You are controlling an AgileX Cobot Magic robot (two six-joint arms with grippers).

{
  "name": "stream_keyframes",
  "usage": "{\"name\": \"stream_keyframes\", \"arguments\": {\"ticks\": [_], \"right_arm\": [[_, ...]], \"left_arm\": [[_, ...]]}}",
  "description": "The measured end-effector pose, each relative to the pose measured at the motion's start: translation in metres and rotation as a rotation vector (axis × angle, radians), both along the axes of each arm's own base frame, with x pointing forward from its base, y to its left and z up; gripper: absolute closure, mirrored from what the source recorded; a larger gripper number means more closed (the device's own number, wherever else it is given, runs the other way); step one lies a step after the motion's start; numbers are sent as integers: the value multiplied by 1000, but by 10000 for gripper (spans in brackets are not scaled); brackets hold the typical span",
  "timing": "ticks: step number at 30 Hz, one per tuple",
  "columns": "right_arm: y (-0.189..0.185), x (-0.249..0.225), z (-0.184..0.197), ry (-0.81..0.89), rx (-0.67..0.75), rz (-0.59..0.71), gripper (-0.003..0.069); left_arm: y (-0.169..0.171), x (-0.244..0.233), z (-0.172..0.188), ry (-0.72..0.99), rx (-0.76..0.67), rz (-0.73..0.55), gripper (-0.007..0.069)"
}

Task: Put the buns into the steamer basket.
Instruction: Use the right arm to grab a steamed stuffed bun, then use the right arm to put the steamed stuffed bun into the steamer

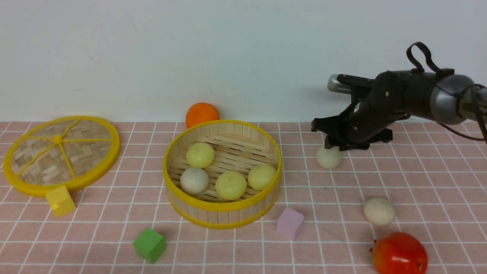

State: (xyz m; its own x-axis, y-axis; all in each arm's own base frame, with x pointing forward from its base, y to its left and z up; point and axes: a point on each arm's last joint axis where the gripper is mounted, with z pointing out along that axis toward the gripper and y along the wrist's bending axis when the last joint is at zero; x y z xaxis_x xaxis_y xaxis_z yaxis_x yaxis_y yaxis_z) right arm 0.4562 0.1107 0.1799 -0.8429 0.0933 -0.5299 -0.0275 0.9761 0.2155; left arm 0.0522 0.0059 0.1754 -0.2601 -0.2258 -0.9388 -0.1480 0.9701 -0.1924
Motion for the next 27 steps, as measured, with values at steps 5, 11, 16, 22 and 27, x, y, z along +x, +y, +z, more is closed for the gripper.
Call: {"name": "stream_keyframes", "arguments": {"ticks": [5,11,16,22,27], "right_arm": [[2,1,-9,21,25,-14,415],[2,1,-11,27,28,-15,480],[7,2,3,33,84,-20,638],[40,1,59,-101,201,87,640],[95,-16,79,-159,309,240,640]], "left_arm": [[0,0,0,0,0,0,552],[0,0,0,0,0,0,552],[0,0,0,-1,0,0,552],[0,0,0,-1,0,0,552],[0,0,0,-1,0,0,552]]}}
